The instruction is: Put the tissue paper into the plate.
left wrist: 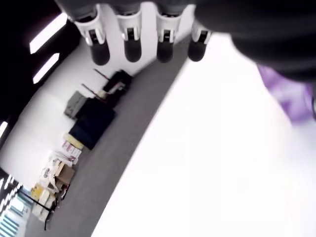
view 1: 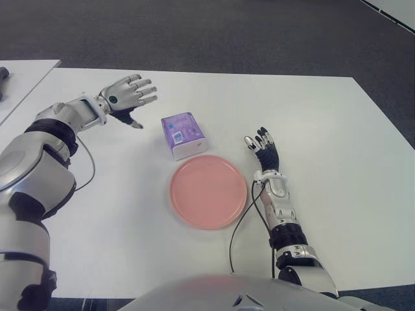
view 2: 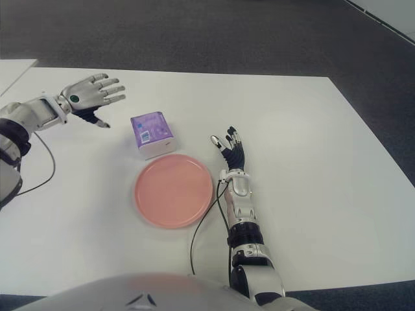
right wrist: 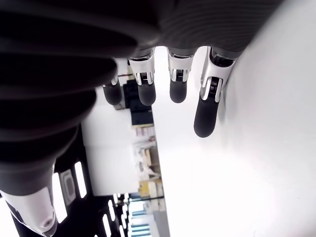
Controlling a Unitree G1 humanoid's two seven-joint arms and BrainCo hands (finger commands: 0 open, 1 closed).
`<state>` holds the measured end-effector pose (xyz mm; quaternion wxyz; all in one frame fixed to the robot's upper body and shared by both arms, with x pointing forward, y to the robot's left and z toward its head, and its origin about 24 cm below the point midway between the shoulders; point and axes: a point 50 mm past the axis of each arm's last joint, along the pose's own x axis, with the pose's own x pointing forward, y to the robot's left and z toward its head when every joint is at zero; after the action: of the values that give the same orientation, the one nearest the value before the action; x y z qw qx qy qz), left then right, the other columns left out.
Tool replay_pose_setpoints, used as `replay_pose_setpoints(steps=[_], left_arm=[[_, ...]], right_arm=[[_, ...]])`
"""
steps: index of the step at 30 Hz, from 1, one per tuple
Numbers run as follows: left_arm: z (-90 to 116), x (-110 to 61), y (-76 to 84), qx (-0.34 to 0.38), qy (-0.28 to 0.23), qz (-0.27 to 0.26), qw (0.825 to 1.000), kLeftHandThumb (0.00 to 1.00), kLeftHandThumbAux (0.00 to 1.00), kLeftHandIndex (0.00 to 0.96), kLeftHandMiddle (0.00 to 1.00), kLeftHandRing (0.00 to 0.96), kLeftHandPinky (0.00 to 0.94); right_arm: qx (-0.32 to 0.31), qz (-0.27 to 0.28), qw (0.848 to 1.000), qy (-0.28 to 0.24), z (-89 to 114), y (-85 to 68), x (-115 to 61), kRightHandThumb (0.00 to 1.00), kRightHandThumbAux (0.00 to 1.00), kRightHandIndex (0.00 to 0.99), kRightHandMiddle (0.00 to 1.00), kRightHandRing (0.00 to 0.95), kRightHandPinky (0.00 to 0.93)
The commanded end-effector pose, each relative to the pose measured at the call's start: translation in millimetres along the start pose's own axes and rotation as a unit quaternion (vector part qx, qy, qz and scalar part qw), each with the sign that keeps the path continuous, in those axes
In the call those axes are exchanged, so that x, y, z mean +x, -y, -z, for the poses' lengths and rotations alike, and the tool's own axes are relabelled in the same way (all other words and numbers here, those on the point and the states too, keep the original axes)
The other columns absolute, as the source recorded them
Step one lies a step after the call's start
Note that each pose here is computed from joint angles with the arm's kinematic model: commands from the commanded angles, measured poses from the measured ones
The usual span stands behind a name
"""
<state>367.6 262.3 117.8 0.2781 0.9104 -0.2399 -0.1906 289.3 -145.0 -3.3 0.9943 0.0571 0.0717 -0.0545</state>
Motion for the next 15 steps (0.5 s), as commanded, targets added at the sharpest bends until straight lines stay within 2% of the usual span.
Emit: replay_pose_setpoints(steps=[1, 15], left_arm=[[-2.1, 1.5, 0.0, 0.046, 0.032, 0.000, 0.998, 0.267, 0.289, 0.000, 0.000, 0.000, 0.000], [-10.5, 10.9, -5.1, 0.075, 0.068, -0.014, 0.995, 0.189, 0.368, 0.000, 0.000, 0.000, 0.000]], right_arm=[[0.000, 0.016, 0.996, -0.084, 35.7, 6.0, -14.2, 0.204, 0.660, 0.000, 0.000, 0.000, 0.009], [0.000, 0.016, 0.996, -0.083, 36.9, 5.4, -14.0, 0.204, 0.660, 0.000, 0.000, 0.000, 0.009]])
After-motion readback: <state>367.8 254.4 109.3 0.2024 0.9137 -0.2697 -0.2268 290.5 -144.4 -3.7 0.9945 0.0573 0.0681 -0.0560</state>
